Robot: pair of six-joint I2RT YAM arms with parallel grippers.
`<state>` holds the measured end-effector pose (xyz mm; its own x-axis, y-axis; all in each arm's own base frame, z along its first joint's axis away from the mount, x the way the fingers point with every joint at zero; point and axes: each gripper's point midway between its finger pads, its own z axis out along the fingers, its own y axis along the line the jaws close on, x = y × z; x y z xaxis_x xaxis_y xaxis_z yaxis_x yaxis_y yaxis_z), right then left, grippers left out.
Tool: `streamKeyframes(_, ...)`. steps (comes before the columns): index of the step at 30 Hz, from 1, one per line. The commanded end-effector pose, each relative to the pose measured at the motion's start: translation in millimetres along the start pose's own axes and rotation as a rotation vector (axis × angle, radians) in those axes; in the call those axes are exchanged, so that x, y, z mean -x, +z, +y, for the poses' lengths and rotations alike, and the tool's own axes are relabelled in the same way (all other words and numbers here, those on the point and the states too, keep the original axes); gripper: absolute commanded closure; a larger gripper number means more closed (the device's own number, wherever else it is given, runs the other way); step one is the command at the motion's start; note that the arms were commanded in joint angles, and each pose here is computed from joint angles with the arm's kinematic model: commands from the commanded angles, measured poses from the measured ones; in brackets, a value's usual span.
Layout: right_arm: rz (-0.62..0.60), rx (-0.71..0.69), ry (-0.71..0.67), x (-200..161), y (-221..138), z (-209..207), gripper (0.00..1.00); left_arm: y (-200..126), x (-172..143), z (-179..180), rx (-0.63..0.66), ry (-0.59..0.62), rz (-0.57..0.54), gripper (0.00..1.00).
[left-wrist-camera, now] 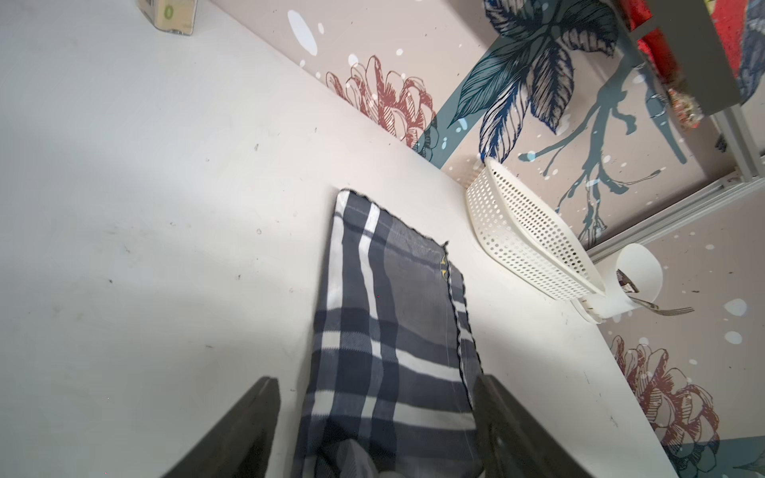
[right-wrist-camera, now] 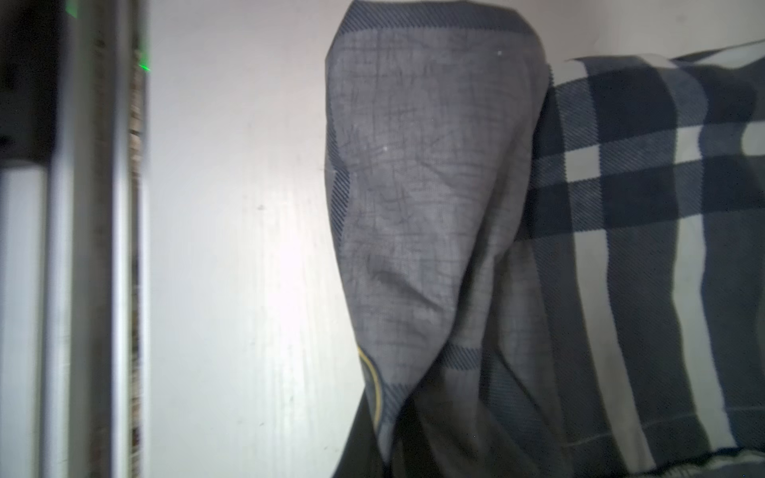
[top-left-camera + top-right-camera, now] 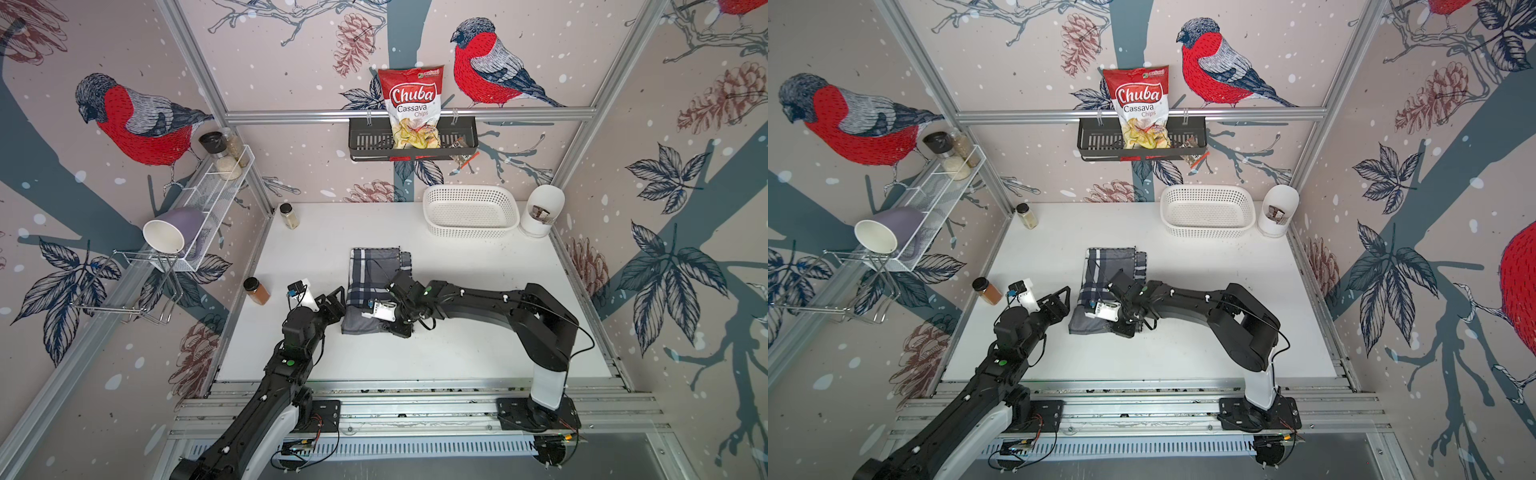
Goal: Roll up the pillowcase
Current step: Roll the pillowcase at the center of the board.
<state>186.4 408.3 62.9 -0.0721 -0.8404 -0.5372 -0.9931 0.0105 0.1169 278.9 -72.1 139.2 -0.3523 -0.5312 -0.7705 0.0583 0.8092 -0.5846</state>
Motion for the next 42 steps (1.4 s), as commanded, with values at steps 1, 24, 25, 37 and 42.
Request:
streamKeyframes(1, 0.012, 0.372, 0.193, -5, -20, 46, 1.0, -6, -19, -18, -0.135, 0.048, 0.072, 0.23)
streamKeyframes(24, -0.054, 0.521, 0.543, -1, -4, -58, 0.78, 13, -74, -17, -0.169, 0.102, 0.249, 0.48)
streamKeyframes(25, -0.06, 0.502, 0.535, 1, -6, -60, 0.7, 15, -75, -13, -0.143, 0.098, 0.252, 0.59)
streamKeyframes(37, -0.38, -0.648, -0.046, 33, -95, -54, 0.0, 29, -76, 6, -0.011, 0.072, 0.282, 0.77)
streamKeyframes(42, -0.269, -0.952, -0.41, 20, -70, -7, 0.0, 30, -75, 7, -0.002, 0.067, 0.284, 0.77)
